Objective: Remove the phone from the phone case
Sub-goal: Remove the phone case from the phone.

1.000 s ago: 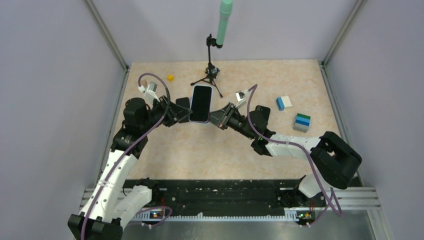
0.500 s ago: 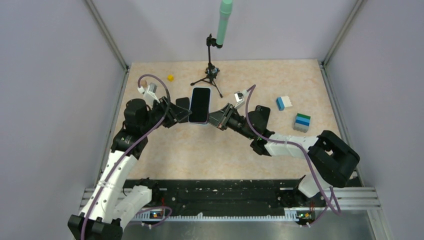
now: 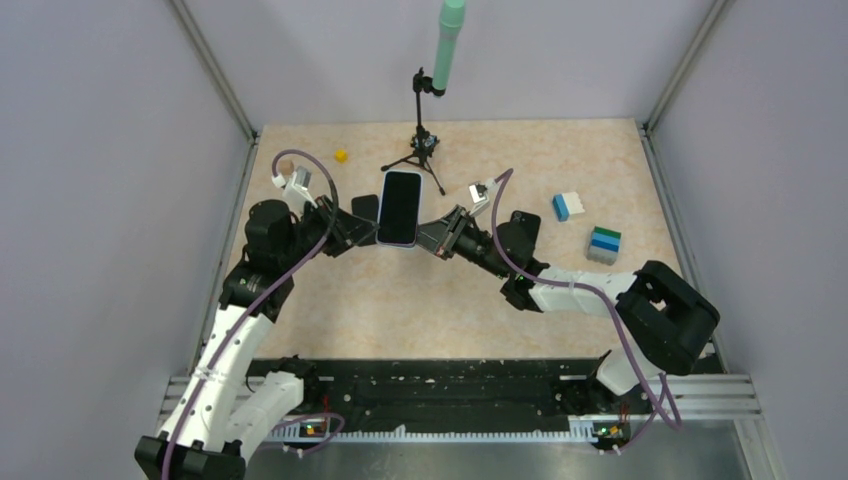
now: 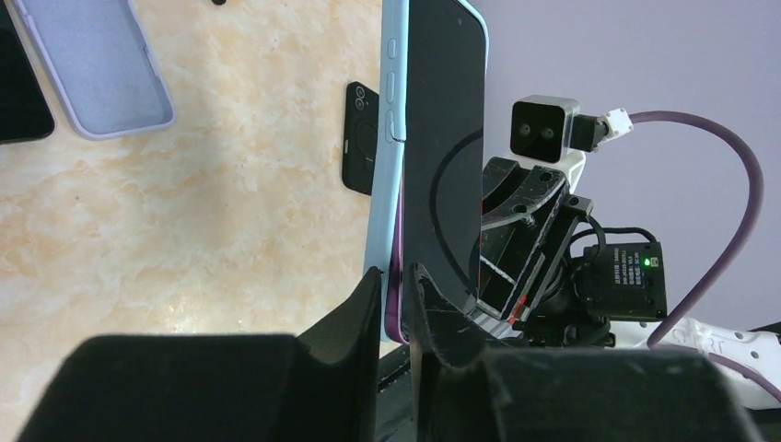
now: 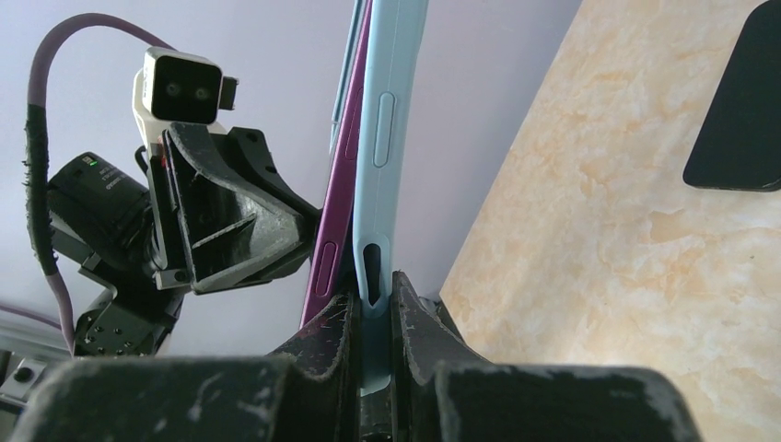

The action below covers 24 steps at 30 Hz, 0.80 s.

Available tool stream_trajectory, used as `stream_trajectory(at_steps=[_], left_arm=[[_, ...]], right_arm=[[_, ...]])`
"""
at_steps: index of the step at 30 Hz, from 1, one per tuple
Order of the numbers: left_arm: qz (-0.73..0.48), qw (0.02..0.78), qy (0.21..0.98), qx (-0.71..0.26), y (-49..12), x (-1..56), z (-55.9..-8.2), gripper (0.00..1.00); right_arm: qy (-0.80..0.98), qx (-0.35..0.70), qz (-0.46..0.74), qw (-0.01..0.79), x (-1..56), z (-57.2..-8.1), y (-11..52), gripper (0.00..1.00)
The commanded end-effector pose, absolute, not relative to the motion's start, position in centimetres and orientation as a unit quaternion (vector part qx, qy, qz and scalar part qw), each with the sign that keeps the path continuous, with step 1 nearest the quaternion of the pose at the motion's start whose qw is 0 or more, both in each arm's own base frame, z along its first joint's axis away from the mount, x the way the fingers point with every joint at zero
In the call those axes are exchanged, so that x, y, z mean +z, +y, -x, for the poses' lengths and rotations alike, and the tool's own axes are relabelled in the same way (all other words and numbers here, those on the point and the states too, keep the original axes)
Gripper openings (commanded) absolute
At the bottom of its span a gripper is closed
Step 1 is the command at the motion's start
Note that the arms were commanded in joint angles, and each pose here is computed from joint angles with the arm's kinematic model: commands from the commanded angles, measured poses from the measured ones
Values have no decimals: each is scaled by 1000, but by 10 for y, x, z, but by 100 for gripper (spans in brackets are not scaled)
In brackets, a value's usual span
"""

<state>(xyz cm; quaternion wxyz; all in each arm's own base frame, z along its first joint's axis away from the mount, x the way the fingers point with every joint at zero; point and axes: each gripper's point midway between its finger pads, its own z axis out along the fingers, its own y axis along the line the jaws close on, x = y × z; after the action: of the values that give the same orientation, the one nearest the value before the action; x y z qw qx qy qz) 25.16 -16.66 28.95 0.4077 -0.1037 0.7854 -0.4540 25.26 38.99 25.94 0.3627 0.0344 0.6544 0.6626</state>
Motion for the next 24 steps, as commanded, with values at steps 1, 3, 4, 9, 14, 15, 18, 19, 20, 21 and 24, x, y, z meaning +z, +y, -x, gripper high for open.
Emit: stream_trajectory(at_steps=[1,3,4,9,14,15,18,19,20,21,24], left_arm=[[86,432,773,-456,-166,306,-253,16],[85,430,773,-458,-167,305,-252,14],[84,427,774,-459,-168,305,-252,12],[79,417,776,-466,-171,303,-251,2],[77,407,784,-462,-172,299,-250,0],[77,400,787,-464,-173,297,-250,0],[86,376,798,-463,-175,287,-249,4],[88,373,801,-460,-174,285,-249,9],[90,371,803,-457,-174,283,-250,12],[93,370,804,-456,-173,281,-250,18],[102,359,805,-461,-175,277,-249,32]], right_arm=[[594,701,-19,394,307,-254,388,0],[593,701,-18,394,309,-254,388,0],[594,701,-18,394,308,-254,388,0],[597,700,-16,392,306,-255,391,0],[600,699,-15,390,304,-256,393,0],[599,699,-14,390,304,-256,393,0],[595,703,-11,389,306,-255,394,0],[593,705,-10,390,307,-254,394,0],[590,707,-8,390,309,-254,394,0],[589,708,-8,389,309,-253,394,0],[585,712,-7,388,311,-253,394,0]])
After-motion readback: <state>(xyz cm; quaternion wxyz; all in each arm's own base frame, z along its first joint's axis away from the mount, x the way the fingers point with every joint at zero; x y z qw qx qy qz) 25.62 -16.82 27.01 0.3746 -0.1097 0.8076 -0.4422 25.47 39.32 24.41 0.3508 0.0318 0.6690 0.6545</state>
